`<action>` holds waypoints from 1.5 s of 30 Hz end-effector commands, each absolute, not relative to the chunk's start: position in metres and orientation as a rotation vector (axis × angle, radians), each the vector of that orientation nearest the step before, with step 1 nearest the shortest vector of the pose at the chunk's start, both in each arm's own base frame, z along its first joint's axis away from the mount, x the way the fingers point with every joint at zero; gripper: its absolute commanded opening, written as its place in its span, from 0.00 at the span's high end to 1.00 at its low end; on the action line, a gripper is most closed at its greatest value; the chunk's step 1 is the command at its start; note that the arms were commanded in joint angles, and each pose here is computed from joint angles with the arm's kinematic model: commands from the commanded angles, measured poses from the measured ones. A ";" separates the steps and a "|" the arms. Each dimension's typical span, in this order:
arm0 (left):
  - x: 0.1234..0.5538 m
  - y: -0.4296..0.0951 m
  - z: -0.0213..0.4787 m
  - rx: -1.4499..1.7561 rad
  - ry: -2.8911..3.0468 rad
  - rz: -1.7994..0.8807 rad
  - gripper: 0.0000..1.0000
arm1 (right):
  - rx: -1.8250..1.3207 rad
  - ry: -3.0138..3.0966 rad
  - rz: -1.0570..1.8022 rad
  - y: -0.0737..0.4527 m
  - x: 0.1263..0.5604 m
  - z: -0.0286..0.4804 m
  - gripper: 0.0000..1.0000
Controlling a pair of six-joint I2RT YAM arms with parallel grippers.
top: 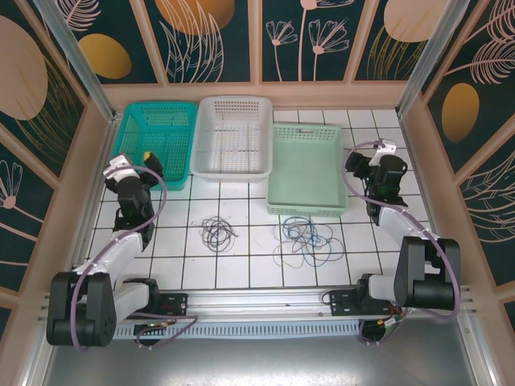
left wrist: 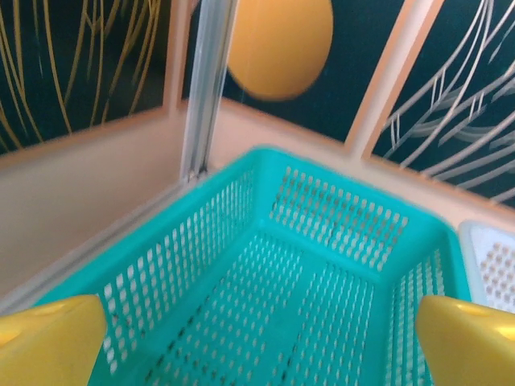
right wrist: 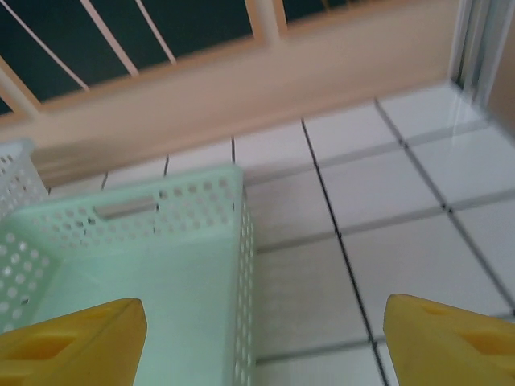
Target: Untangle the cables
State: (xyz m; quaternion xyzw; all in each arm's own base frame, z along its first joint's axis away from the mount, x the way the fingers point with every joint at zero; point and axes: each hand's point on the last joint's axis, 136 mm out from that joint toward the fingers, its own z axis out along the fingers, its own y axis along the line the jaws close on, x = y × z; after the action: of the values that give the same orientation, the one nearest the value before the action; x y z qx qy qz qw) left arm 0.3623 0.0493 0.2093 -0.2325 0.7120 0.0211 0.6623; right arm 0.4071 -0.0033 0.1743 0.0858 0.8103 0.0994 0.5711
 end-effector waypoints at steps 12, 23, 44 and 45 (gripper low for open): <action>0.420 -0.026 0.210 -0.290 1.958 -0.093 0.01 | 0.190 2.334 0.154 0.045 0.418 0.123 0.29; 0.444 -0.061 0.150 -0.203 2.195 -0.171 0.02 | 0.211 2.480 0.058 0.035 0.419 0.086 0.37; 0.450 -0.109 0.103 -0.153 2.361 -0.285 0.18 | 0.215 2.455 -0.201 -0.044 0.449 0.084 0.86; 0.449 -0.111 0.102 -0.149 2.364 -0.284 0.18 | 0.231 2.453 -0.204 -0.049 0.450 0.083 0.86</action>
State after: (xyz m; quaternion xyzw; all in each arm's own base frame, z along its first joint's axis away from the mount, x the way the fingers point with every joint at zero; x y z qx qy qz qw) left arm 0.4491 -0.1012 0.1002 -0.0581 0.9202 -0.1029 0.3731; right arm 0.4406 -0.0305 0.0792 0.0897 0.9411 -0.0477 0.3225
